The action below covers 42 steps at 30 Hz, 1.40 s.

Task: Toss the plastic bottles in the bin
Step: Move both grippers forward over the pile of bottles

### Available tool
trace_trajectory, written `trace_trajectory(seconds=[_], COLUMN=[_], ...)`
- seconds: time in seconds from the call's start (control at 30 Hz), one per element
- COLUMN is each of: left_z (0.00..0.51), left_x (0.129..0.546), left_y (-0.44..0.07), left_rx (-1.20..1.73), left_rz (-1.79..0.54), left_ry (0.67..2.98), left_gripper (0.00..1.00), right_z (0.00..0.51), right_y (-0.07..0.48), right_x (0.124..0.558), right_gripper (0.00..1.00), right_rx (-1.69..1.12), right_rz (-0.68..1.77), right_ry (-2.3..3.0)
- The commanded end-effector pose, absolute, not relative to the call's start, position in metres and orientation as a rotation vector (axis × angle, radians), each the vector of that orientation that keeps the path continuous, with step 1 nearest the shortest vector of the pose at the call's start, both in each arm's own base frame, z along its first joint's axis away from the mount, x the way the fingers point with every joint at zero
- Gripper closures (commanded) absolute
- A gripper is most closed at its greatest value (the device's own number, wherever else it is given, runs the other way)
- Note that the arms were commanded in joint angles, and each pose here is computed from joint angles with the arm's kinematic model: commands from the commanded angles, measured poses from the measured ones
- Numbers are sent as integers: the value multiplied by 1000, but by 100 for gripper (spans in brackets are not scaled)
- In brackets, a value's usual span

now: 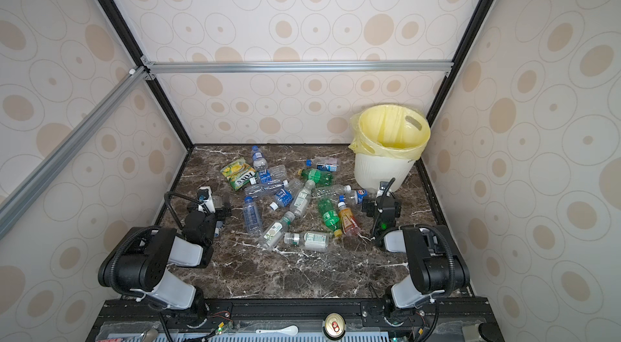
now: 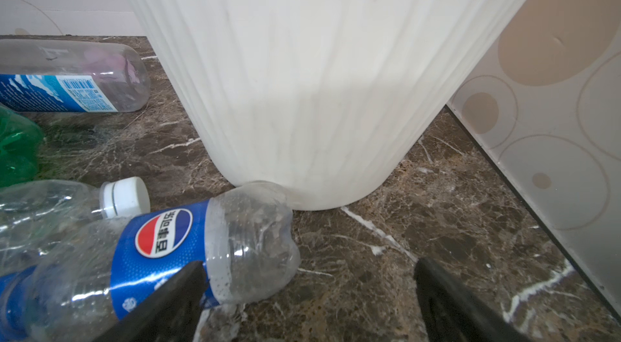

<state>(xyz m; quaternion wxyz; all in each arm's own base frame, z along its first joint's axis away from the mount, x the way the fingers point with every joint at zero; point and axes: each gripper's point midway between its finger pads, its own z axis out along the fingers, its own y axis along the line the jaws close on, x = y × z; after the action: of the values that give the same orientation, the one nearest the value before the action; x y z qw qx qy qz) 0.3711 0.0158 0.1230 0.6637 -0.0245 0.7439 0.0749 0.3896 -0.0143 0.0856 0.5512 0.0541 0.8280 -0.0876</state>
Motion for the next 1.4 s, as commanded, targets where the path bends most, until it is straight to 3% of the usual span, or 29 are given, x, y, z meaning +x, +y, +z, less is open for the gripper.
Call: trace_trajectory(seconds=[0.0,0.17,0.5,0.7,1.03,1.37], left_z=[134,139,185,198,223,230], left_x=[379,399,380,369,381,401], left_y=[22,23,56,72,30,-78], left_rx=[-84,-87,-297,-557,-582,-417], left_rz=[192,211,324,282,210,-188], left_ry=[1664,1750,1698,1710,1920,2103], left_gripper=[1,1,1,1,1,1], right_z=[89,96,131,143,156,147], right_y=[-16,-17,-49,-43,-32,31], right_x=[393,394,371,351,322,305], right_gripper=[0,0,0,0,0,0], right_rx=[124,132,336,554,503,313], right_rz=[-212,-223,-365,-215,-223,-90], right_ry=[1951,1958,1994,2097,2269,2457])
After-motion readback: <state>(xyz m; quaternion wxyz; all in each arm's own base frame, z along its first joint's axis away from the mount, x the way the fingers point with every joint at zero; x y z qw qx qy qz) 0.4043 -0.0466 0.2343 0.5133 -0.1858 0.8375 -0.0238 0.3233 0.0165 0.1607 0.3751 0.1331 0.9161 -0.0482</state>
